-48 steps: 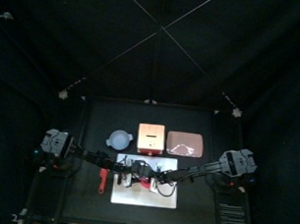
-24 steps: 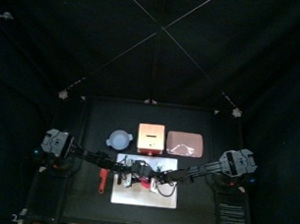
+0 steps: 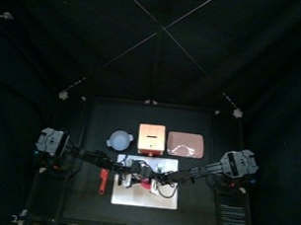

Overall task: Get the cutter from the drawer then cut the dough then place the extra dough in the bowl
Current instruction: Cut the dough

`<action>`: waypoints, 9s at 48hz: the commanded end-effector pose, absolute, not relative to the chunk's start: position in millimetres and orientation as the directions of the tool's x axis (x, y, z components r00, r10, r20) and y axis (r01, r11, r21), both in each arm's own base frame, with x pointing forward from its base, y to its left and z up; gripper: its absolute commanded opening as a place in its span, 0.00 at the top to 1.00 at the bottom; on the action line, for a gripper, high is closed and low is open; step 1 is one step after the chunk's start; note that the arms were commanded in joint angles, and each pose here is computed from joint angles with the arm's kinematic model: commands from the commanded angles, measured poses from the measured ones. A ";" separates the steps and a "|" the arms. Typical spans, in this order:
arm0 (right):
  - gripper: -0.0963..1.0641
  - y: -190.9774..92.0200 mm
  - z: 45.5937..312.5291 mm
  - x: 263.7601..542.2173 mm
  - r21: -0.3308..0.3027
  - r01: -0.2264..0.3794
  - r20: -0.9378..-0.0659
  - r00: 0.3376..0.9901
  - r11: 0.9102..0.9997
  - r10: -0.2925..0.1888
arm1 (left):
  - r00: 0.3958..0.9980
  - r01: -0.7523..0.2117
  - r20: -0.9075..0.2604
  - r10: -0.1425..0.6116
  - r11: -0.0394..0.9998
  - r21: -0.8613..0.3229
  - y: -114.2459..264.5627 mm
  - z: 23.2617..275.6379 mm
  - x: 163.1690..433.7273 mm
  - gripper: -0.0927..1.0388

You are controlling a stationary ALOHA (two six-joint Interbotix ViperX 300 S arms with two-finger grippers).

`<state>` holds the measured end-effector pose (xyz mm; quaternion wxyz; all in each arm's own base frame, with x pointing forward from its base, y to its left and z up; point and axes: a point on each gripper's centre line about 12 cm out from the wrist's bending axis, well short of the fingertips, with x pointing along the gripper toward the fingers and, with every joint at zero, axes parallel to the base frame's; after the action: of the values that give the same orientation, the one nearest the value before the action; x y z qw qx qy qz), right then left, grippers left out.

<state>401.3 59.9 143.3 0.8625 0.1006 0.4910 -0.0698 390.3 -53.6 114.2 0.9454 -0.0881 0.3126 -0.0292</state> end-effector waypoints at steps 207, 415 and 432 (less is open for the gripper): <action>0.36 61.5 163.8 400.0 0.072 0.166 -0.831 0.556 0.983 -0.033 | 0.749 -0.608 -0.660 0.054 0.450 -0.653 -40.7 109.7 389.9 0.52; 0.46 65.2 191.8 399.7 0.049 0.122 -0.784 0.620 0.991 -0.038 | 0.712 -0.634 -0.702 0.015 0.443 -0.634 -50.1 93.0 397.5 0.52; 0.46 64.1 196.0 397.8 0.044 0.125 -0.783 0.620 0.991 -0.044 | 0.712 -0.634 -0.702 0.015 0.445 -0.633 -50.1 93.0 397.5 0.52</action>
<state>394.9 63.5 167.3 0.8822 0.0381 0.4665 -0.0518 394.6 -49.9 87.1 0.7853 -0.4825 0.3263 0.2099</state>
